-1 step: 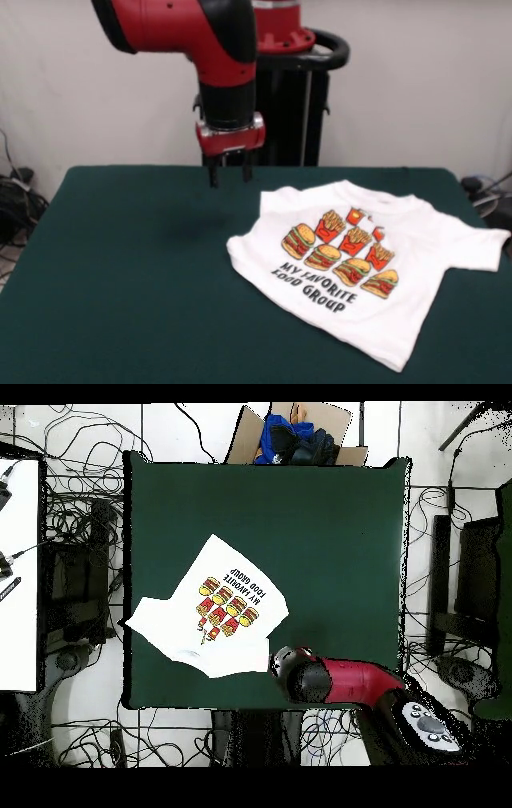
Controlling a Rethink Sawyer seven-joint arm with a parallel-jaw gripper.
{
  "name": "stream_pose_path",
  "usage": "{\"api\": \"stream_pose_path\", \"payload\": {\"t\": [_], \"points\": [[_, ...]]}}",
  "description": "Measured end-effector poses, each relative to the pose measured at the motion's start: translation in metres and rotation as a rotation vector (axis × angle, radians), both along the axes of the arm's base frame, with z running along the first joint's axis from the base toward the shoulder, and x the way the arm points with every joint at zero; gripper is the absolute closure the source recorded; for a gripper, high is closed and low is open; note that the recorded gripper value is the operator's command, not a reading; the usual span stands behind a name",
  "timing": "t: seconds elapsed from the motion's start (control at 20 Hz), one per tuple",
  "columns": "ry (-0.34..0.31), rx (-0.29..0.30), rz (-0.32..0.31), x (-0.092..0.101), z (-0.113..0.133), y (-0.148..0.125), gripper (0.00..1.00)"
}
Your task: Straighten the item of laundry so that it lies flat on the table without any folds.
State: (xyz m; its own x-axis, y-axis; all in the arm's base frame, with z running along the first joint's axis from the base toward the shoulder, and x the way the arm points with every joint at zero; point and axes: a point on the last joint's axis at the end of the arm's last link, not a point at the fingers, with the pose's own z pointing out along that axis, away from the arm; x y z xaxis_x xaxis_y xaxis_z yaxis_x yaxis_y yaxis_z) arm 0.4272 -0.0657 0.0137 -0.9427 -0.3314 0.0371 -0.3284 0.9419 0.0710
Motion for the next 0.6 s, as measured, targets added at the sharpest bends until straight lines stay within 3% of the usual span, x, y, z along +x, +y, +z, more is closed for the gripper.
{"api": "stream_pose_path", "payload": {"t": [0.3,0.6], "points": [[-0.030,0.013,0.048,-0.009,0.003,0.029,0.00],[-0.025,0.023,0.059,-0.018,0.003,0.038,0.00]]}}
